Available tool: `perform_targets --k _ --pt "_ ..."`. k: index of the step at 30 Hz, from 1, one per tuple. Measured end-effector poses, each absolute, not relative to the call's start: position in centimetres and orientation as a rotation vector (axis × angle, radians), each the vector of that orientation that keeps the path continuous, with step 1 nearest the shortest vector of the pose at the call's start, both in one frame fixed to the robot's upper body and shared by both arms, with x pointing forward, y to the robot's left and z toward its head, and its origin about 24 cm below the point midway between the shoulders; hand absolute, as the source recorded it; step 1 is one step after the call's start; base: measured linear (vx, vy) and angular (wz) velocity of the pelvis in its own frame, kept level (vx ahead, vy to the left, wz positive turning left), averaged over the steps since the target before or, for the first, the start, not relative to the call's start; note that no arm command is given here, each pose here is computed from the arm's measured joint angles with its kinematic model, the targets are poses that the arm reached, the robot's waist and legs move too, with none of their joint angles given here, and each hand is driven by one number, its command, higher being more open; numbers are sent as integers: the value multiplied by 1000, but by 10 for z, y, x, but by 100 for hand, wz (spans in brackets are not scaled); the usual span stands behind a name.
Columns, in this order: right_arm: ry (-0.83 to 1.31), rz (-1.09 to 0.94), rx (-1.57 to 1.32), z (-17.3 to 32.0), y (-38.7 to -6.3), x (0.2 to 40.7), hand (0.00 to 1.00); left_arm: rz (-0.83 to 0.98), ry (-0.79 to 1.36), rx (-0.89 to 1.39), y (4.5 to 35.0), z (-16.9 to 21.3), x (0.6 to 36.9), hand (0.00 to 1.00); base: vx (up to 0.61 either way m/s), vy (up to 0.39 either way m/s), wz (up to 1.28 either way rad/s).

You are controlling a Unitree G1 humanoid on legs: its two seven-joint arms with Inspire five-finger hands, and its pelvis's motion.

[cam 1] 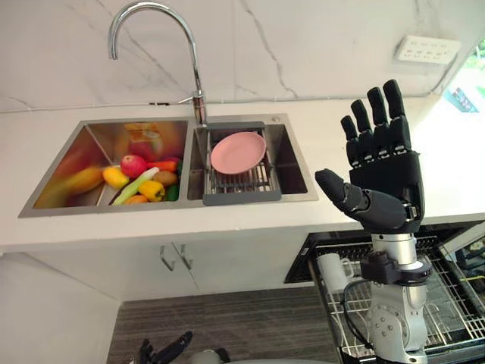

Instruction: Walk over to the sink, pick up the cup, carry it to the dishwasher, place the cup inside the dishwasher, then close the dishwasher door

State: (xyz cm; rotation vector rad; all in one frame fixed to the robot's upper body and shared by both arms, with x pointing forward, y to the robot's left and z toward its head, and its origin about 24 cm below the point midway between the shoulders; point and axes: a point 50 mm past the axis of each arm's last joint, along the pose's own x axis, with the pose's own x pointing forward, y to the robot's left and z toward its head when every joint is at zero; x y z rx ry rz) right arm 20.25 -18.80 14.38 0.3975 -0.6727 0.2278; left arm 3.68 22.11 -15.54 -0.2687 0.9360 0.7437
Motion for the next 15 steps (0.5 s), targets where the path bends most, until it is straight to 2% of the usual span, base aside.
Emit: perform_targets --k 4,6,9,12,15 --pt "-666 225 375 145 -181 203 100 787 979 -216 212 -156 18 100 -19 61 0" --pt "-654 291 299 148 -168 199 100 798 1036 -205 205 -157 -3 100 162 198 -43" --pt "-709 451 250 163 -152 198 100 818 1026 -202 209 -156 -2 100 226 169 -30" --pt "-726 451 219 167 -158 200 100 838 1018 -183 217 -155 -2 100 219 172 -6" --pt "-713 356 191 165 -176 206 100 825 982 -178 219 -155 16 100 186 181 18"
